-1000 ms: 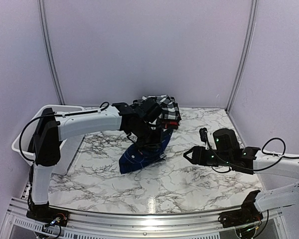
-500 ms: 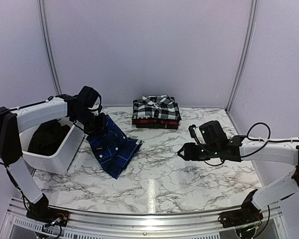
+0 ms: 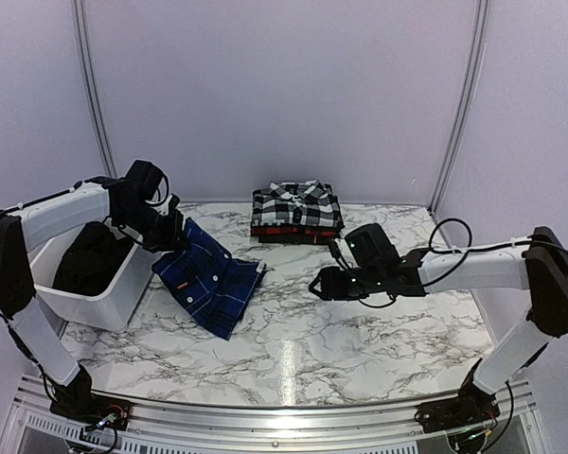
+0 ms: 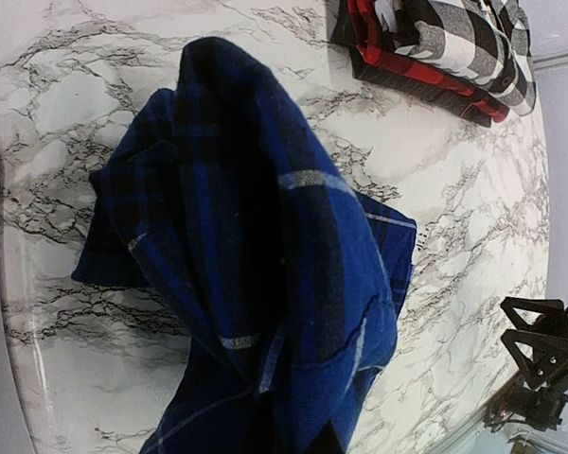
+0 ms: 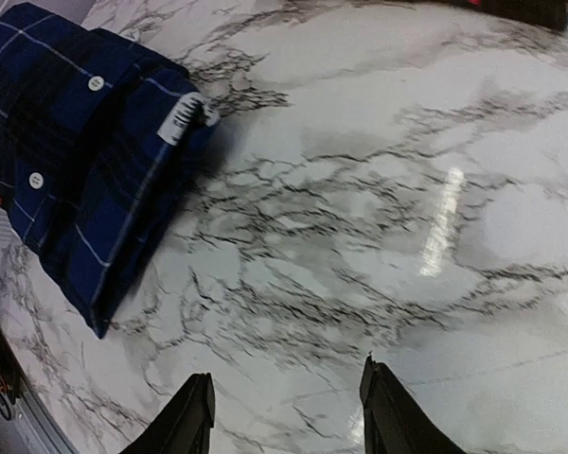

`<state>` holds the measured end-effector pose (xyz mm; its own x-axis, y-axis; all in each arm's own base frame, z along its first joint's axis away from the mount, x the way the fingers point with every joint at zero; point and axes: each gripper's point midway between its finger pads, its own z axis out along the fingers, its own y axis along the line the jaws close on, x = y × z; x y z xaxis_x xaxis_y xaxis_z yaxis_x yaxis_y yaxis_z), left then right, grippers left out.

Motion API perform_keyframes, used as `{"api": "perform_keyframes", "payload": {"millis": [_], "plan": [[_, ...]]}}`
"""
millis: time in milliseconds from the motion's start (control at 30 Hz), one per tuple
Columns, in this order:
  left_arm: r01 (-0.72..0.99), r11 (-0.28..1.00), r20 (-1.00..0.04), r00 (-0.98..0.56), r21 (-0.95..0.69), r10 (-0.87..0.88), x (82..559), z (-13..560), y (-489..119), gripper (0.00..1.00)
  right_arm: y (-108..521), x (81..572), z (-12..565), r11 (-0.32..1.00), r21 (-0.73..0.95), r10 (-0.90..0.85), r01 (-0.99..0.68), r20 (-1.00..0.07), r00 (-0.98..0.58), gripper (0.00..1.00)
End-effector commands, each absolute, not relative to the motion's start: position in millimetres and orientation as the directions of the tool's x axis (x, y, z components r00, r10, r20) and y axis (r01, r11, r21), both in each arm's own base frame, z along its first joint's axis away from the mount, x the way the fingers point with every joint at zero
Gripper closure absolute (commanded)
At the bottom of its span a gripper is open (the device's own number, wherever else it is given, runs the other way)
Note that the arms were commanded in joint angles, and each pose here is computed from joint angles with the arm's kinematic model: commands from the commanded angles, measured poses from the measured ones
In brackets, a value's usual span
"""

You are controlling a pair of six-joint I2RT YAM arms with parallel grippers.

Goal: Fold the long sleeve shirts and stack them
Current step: Turn over the square folded shirt at the center of the board.

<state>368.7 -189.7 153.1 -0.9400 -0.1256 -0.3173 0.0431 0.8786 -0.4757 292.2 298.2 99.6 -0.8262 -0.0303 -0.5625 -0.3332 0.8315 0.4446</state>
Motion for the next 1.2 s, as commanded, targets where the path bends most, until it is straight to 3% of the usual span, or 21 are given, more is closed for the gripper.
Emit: {"api": "perform_keyframes", "payload": {"millis": [0,167,500,667,733,967,1167], "plan": [[0.088,0.857,-0.313,-0.946,-0.508,-0.088,357,164,-194,1.0,384,312,137,0.713,0.539,0.0,-0.448,-0.64,-0.769,0.53],[0.089,0.852,-0.322,-0.942,-0.515,-0.096,358,170,-194,1.0,450,323,112,0.665,0.572,-0.043,-0.48,-0.613,-0.789,0.6],[0.111,0.846,-0.346,-0.934,-0.522,-0.091,360,192,-192,1.0,473,335,52,0.694,0.566,-0.085,-0.444,-0.549,-0.832,0.62],[0.129,0.832,-0.379,-0.919,-0.539,-0.103,364,215,-195,1.0,475,334,32,0.704,0.572,-0.09,-0.421,-0.516,-0.852,0.81],[0.141,0.819,-0.397,-0.911,-0.555,-0.112,366,229,-197,1.0,479,333,29,0.7,0.578,-0.092,-0.42,-0.51,-0.855,0.83],[0.2,0.759,-0.433,-0.894,-0.619,-0.117,363,271,-218,1.0,522,337,27,0.647,0.614,-0.114,-0.452,-0.508,-0.854,0.82],[0.232,0.73,-0.434,-0.896,-0.642,-0.097,349,282,-257,1.0,558,353,28,0.582,0.668,-0.094,-0.465,-0.512,-0.854,0.74]]}}
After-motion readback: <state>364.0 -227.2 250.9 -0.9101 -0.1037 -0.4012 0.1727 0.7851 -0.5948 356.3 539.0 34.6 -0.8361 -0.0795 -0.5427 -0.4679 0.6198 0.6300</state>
